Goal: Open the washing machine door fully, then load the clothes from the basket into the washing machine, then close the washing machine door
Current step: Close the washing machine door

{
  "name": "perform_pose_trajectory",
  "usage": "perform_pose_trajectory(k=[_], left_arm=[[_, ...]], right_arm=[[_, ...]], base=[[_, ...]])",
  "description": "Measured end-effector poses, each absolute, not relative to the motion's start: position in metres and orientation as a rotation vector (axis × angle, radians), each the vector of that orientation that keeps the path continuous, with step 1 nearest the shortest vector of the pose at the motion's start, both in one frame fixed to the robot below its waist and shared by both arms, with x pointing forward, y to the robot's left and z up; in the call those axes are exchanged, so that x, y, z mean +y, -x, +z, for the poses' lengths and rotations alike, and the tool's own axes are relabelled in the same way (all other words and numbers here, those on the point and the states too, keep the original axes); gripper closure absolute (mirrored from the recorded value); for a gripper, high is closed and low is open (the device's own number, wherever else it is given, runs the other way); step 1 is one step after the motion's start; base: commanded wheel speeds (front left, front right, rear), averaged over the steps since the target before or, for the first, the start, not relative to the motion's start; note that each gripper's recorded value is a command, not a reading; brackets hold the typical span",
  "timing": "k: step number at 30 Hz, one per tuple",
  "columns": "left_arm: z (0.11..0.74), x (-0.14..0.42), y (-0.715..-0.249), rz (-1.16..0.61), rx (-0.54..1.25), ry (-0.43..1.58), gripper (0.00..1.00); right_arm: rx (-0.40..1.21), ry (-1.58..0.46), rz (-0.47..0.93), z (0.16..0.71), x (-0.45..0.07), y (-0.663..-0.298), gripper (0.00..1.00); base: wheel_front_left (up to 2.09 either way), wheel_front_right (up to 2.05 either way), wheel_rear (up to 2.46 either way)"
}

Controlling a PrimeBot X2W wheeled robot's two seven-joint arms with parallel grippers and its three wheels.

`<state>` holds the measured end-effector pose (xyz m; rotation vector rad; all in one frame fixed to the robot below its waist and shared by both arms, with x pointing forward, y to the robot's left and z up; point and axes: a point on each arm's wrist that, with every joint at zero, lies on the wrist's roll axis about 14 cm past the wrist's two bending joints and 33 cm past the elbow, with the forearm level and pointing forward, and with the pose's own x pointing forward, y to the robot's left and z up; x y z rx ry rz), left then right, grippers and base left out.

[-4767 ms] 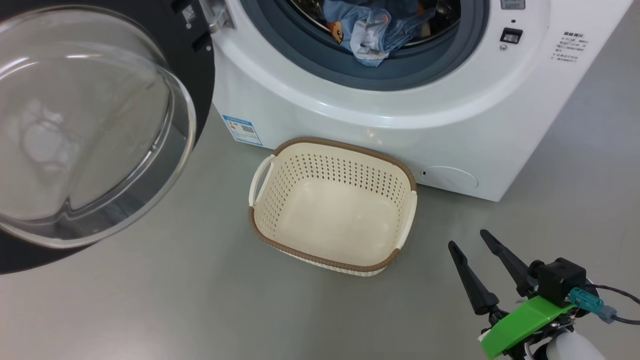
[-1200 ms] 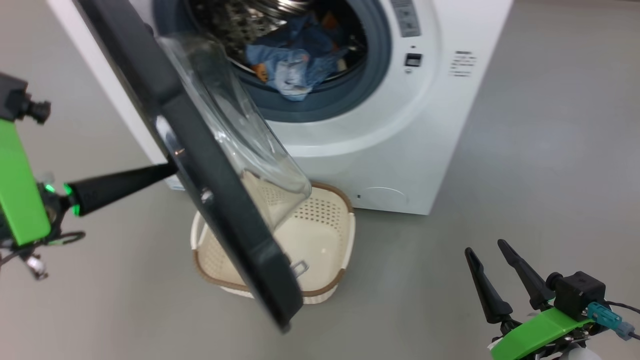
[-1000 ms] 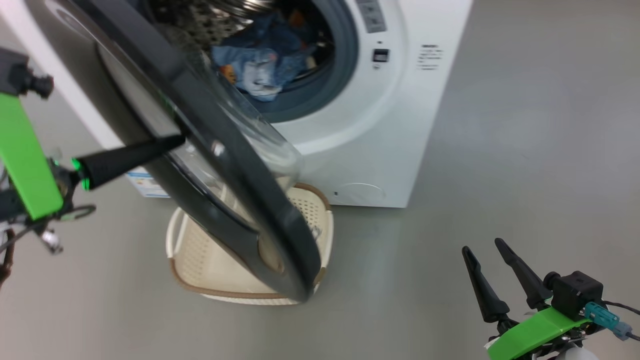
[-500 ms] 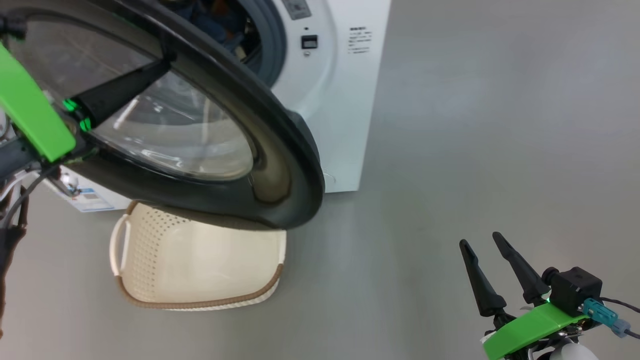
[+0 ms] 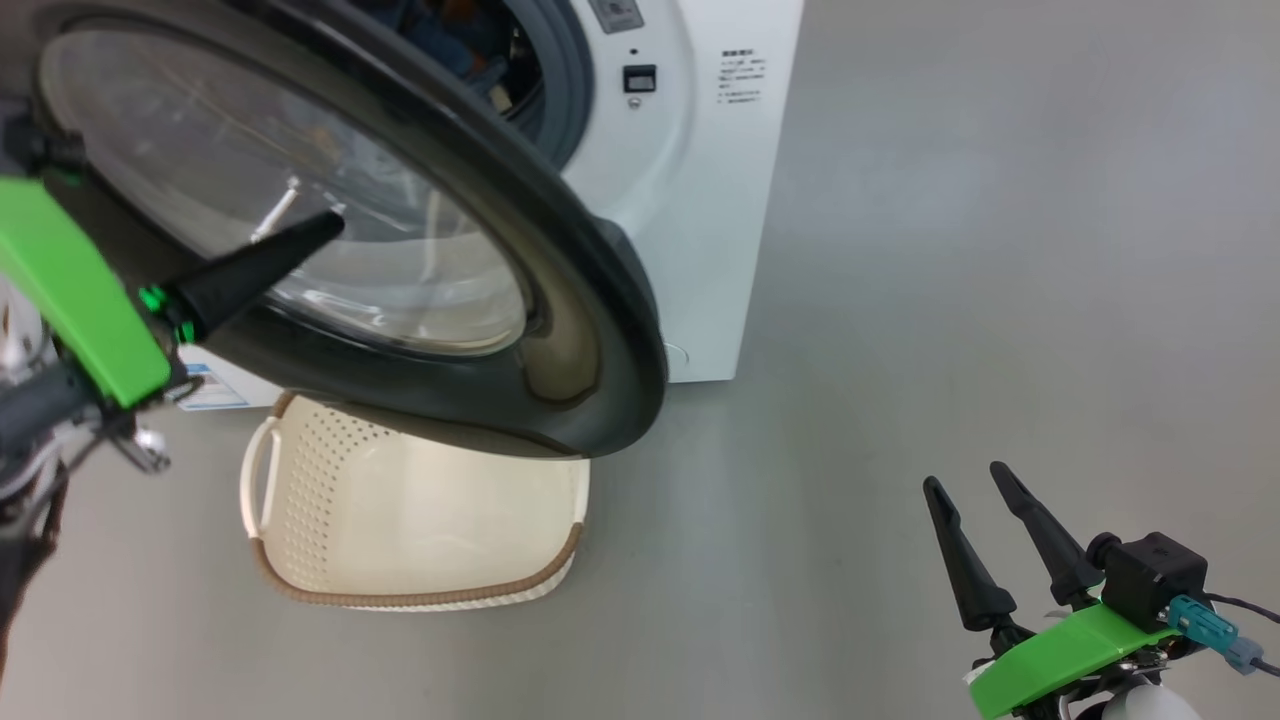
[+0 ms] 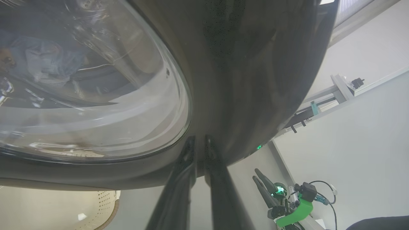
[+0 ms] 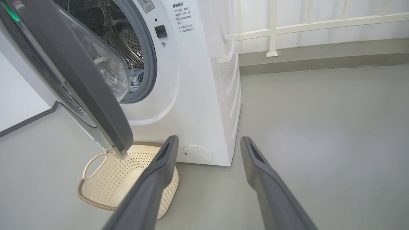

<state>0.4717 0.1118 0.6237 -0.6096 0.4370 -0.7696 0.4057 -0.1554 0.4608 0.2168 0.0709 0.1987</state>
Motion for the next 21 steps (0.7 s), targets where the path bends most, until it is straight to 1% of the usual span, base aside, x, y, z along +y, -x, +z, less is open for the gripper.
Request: perform_pose_trajectory(k=[1,2,3,4,5,10,21], left_arm=[[0.620,0.115,-0.468,-0.757,0.439,0.614,0.63],[0.616,0.120,-0.466,-0.739,0.433,0.623,0.51],[0.612,0.124,-0.463,-0.723,0.434,0.627,0.29],[0.603,0.131,-0.457,-0.690,0.436,0.634,0.05],[0.597,0.134,-0.453,-0.676,0.439,0.646,0.00],[0.570,0.145,-0.433,-0.606,0.456,0.689,0.00],[0.531,0.175,-0.414,-0.428,0.409,0.756,0.00]], right_arm=[[0.070,-0.216,0.205,0.461,-0.154,-0.406,0.00],[0.068,-0.215,0.212,0.462,-0.152,-0.407,0.00],[0.066,-0.214,0.217,0.463,-0.150,-0.407,0.00],[0.061,-0.210,0.227,0.465,-0.148,-0.408,0.00],[0.058,-0.209,0.231,0.466,-0.147,-0.408,0.00],[0.046,-0.194,0.253,0.471,-0.144,-0.410,0.00],[0.038,-0.176,0.260,0.475,-0.147,-0.409,0.00]], base=[[0.00,0.00,0.00],[0.00,0.00,0.00],[0.00,0.00,0.00],[0.00,0.00,0.00],[0.00,0.00,0.00],[0.00,0.00,0.00],[0.00,0.00,0.00]])
